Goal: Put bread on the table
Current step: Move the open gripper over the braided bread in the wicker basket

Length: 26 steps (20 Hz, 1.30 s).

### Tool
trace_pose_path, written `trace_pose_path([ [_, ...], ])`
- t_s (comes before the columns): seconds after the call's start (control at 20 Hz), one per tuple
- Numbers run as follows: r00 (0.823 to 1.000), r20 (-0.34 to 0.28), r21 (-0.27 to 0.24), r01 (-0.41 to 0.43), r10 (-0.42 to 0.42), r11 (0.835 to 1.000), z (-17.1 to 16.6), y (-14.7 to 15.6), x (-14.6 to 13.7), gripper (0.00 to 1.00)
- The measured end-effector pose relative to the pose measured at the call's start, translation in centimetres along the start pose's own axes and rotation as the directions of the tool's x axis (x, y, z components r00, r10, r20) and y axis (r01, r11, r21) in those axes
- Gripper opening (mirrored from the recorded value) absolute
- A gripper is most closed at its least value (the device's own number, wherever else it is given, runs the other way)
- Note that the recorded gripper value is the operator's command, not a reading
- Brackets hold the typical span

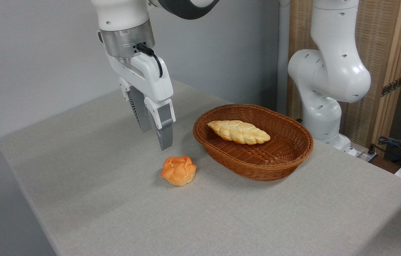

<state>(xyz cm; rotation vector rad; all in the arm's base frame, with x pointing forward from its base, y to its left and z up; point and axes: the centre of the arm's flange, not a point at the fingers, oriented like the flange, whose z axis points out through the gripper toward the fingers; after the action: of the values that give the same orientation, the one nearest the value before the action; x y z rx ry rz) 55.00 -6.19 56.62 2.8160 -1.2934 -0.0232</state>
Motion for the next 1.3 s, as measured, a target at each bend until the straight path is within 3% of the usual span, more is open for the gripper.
trace_pose_path([
  [0.45,1.000,0.020,-0.018,0.000,0.001,1.000,0.4,0.1,-0.1,1.00],
  [0.95,0.996,0.076,-0.070,-0.031,0.036,0.997,3.5,1.7,0.7,1.00],
  [1.15,0.989,0.088,-0.091,-0.111,0.119,0.990,4.3,3.9,0.3,1.00],
  [1.3,0.967,0.085,-0.110,-0.229,0.238,0.967,4.4,6.1,-1.2,1.00],
])
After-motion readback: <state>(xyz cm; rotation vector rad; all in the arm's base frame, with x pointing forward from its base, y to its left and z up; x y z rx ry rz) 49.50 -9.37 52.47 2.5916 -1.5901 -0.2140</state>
